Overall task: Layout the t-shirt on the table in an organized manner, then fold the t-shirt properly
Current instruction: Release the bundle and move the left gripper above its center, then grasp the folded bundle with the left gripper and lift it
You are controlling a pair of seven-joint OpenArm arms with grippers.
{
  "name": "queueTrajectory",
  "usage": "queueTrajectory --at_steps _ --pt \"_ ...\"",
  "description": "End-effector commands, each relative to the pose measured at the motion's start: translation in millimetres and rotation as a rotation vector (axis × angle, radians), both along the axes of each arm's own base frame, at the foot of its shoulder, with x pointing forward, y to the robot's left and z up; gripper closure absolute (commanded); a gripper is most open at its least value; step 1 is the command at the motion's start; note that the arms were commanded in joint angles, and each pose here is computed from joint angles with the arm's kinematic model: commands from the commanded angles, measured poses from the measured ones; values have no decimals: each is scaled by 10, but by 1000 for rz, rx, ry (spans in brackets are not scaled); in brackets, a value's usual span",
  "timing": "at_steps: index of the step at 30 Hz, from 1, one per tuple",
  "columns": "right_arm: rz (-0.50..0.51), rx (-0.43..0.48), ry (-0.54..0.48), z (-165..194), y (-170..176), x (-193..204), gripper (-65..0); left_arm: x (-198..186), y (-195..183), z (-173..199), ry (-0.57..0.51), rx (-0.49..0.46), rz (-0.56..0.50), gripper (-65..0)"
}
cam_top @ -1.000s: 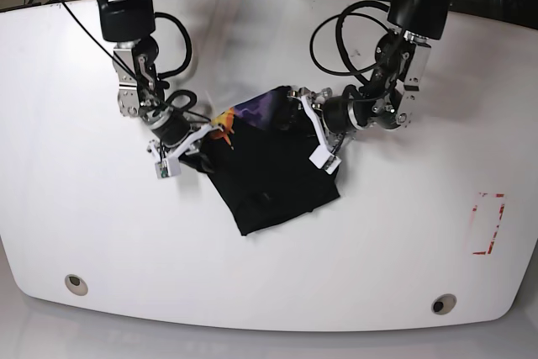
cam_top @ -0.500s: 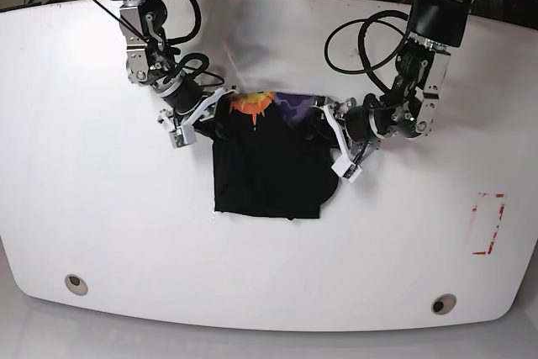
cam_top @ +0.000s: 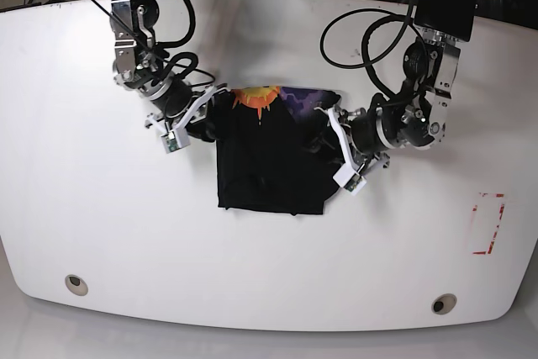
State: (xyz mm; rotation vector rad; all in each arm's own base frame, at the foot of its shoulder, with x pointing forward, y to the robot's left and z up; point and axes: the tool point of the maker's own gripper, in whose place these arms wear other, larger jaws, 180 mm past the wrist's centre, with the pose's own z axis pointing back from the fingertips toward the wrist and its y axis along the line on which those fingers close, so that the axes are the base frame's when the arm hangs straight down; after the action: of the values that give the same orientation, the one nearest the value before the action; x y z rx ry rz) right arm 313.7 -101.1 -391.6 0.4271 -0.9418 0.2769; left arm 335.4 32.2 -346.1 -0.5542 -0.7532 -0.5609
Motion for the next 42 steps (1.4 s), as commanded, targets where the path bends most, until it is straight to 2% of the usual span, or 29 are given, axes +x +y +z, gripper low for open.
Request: queueTrajectory --at_steps 1,4,8,14,18,20,27,35,42 --pt "-12 -3 -102 368 -77 175 -79 142 -41 316 -94 -38 1 -151" --pt "-33 -26 -141 567 -193 218 -79 258 -121 507 -138 -57 9 -118" --pt "-59 -57 -184 785 -338 252 -79 361 -295 606 -134 -95 58 -110" --pt "-135 -104 -229 1044 -659 283 -81 476 -666 643 -233 -52 131 -99" --pt "-169 -117 -248 1123 -797 292 -82 486 -963 583 -296 4 153 0" --pt "-176 -130 -251 1138 -856 294 -82 494 -1068 545 -314 27 173 0" --pt "-180 -151 -255 1161 -937 296 -82 449 -1322 237 -344 137 278 0" --pt "-180 -151 -253 1155 -937 291 -81 335 -1234 -515 -244 262 247 0" --pt "-181 -142 -253 1153 -919 291 -81 184 -1218 -933 -192 294 175 0"
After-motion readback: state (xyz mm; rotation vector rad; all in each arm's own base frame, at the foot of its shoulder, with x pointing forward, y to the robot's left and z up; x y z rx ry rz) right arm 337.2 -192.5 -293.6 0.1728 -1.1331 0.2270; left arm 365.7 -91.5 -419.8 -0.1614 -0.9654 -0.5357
